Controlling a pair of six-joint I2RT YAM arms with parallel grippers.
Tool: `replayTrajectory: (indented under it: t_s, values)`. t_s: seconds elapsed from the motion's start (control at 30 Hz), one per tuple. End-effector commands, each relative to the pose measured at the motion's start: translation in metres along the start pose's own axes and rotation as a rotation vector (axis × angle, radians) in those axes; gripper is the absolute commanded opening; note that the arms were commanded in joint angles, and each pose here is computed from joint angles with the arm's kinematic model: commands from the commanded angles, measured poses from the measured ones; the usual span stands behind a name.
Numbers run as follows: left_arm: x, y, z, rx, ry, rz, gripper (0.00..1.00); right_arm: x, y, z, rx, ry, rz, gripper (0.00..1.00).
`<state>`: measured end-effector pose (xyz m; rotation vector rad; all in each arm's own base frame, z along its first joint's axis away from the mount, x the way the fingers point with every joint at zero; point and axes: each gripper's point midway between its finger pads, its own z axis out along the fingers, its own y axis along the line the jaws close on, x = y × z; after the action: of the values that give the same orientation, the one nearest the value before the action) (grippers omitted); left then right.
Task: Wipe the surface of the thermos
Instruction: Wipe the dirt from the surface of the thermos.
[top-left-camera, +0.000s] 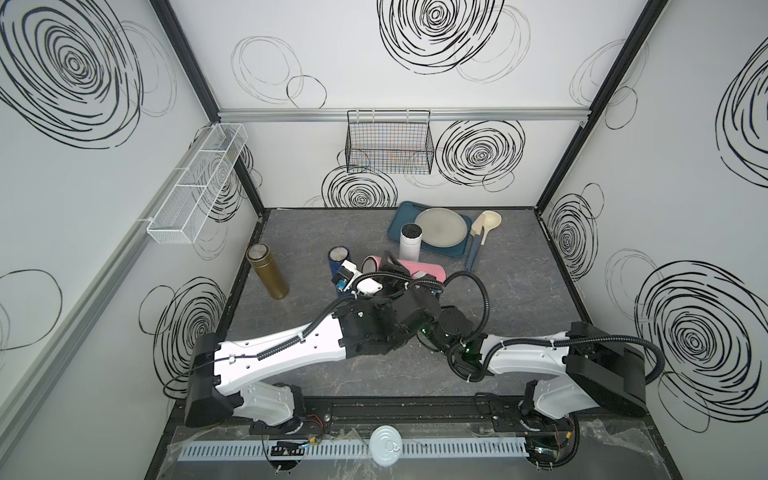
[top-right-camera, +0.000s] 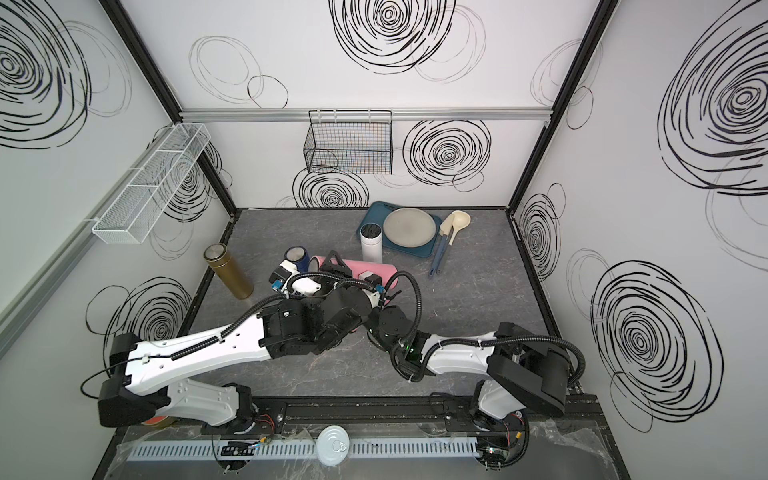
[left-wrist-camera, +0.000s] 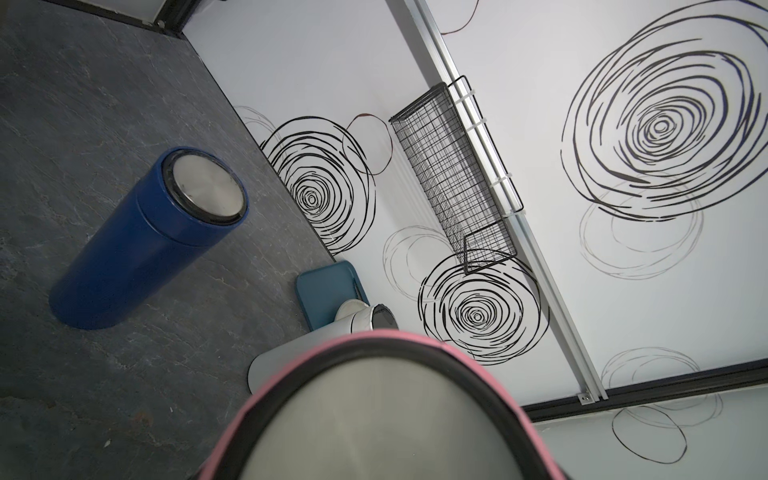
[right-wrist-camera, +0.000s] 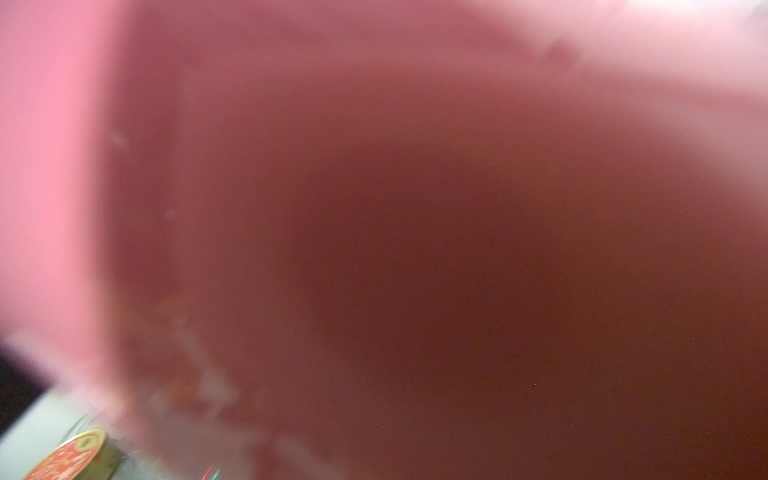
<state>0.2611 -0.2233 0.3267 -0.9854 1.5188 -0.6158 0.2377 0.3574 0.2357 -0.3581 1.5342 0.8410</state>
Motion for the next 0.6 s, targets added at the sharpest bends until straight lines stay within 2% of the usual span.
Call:
replayTrajectory:
  t_s: [0.0, 0.13, 0.23, 0.47, 0.57]
  values:
    - [0.024, 0.007, -0.018, -0.003, 0.166, 0.073, 0.0, -0.015, -0.025, -0.001, 0.067, -0.062, 0.05, 0.0]
    - [0.019, 0.009, -0.017, 0.01, 0.154, 0.08, 0.0, 0.01, -0.073, -0.036, 0.211, -0.023, 0.06, 0.0]
    - [0.016, 0.007, -0.017, 0.026, 0.145, 0.099, 0.0, 0.011, -0.082, -0.055, 0.232, -0.02, 0.061, 0.0]
    - [0.024, -0.013, -0.015, 0.094, 0.154, 0.237, 0.0, -0.033, -0.009, -0.049, -0.042, -0.047, 0.038, 0.0]
    - [0.029, -0.023, -0.016, 0.134, 0.16, 0.298, 0.0, -0.042, 0.0, -0.046, -0.077, -0.053, 0.048, 0.0]
